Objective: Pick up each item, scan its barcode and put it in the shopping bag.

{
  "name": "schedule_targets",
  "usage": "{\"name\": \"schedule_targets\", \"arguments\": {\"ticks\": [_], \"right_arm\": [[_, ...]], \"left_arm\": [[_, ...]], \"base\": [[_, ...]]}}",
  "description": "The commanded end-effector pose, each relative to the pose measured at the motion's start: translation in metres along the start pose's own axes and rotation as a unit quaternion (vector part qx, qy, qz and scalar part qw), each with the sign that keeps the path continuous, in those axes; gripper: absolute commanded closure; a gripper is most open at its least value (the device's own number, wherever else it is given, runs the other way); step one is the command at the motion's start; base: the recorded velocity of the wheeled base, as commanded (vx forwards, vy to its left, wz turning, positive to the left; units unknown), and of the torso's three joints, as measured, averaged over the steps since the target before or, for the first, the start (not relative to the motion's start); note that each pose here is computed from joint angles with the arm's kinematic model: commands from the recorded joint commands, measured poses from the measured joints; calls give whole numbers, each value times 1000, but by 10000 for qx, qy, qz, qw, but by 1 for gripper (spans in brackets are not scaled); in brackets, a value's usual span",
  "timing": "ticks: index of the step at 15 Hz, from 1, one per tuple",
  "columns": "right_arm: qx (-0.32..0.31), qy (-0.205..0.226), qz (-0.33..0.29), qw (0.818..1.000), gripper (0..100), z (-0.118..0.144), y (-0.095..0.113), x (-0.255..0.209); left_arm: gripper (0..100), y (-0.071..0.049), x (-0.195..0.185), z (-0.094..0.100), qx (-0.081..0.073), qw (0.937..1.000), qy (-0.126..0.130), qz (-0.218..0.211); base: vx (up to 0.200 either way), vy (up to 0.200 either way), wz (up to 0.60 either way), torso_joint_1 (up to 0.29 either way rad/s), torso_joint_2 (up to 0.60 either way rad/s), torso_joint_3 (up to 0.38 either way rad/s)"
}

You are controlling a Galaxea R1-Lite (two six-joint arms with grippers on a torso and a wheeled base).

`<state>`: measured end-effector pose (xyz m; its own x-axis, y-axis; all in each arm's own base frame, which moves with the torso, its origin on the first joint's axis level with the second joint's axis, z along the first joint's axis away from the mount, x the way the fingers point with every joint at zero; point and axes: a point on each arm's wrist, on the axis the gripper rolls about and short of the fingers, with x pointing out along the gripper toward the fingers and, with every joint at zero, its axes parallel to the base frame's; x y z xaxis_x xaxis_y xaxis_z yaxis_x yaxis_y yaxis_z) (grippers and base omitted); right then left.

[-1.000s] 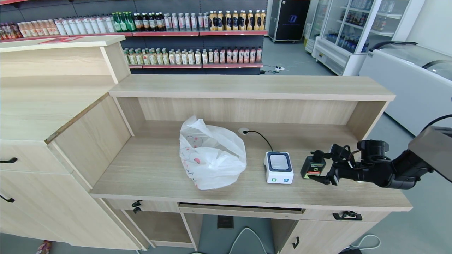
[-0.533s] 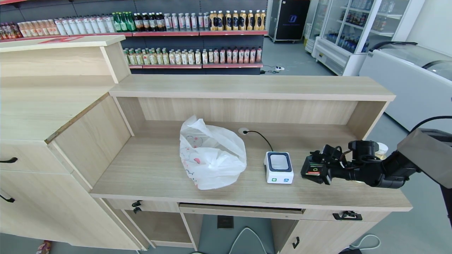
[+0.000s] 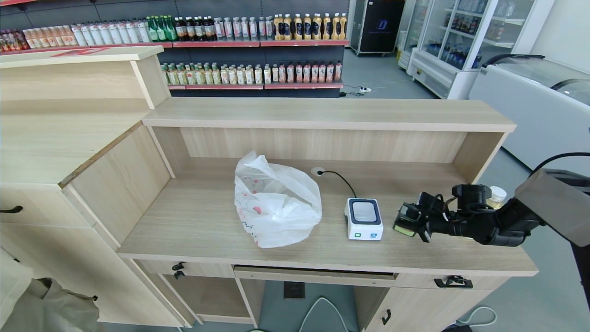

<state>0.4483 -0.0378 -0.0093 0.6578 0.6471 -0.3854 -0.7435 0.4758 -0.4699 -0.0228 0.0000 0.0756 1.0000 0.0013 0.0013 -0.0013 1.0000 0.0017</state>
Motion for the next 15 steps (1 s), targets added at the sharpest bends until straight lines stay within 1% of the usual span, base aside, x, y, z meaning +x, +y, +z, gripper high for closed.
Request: {"name": "schedule_targets", "arguments": {"ticks": [1,2,3,4,5,6,8,9,10,11,12,13,14,15], "right_arm": [[-383,-264,-135,9988,100,21,-14,-17],[-511,-472,-135,9975,100,31,-21,-27],[-667,-577,-253,9958,100,45,-30,-47],[-794,-619,-357,9943,100,61,-32,-65],[-1046,-657,-539,9909,100,79,-37,-85],[-1435,-746,-734,9841,100,104,-41,-109],[-1970,-796,-1040,9716,100,155,-31,-157],[-2146,-823,-1092,9671,100,179,-16,-179],[-2275,-828,-1091,9641,100,191,-3,-191],[-2847,-897,-1151,9474,100,213,18,-214],[-3327,-1026,-1060,9314,100,226,30,-223],[-3558,-1054,-1009,9231,100,229,35,-226],[-4533,-1333,-698,8786,100,232,54,-234],[-5244,-1521,-522,8362,100,228,64,-232]], "left_arm": [[0,0,0,0,-1,10000,-9,1],[0,0,0,0,-1,10000,-1,1],[0,0,0,0,-1,10000,-1,1],[0,0,0,0,-1,10000,-9,1],[0,0,0,0,-1,10000,-9,1],[0,0,0,0,-1,10000,-1,1],[0,0,0,0,-1,10000,-1,1],[0,0,0,0,-1,10000,-1,1],[0,0,0,0,-1,10000,-1,1],[0,0,0,0,-1,10000,-1,1],[0,0,0,0,-1,10000,-1,1],[0,0,0,0,-1,10000,-1,1],[0,0,0,0,-1,10000,-1,1],[0,0,0,0,-1,10000,-1,1]], "base": [[0,0,0,0,0,0],[0,0,0,0,0,0],[0,0,0,0,0,0],[0,0,0,0,0,0],[0,0,0,0,0,0],[0,0,0,0,0,0],[0,0,0,0,0,0],[0,0,0,0,0,0],[0,0,0,0,0,0],[0,0,0,0,0,0],[0,0,0,0,0,0],[0,0,0,0,0,0],[0,0,0,0,0,0],[0,0,0,0,0,0]]}}
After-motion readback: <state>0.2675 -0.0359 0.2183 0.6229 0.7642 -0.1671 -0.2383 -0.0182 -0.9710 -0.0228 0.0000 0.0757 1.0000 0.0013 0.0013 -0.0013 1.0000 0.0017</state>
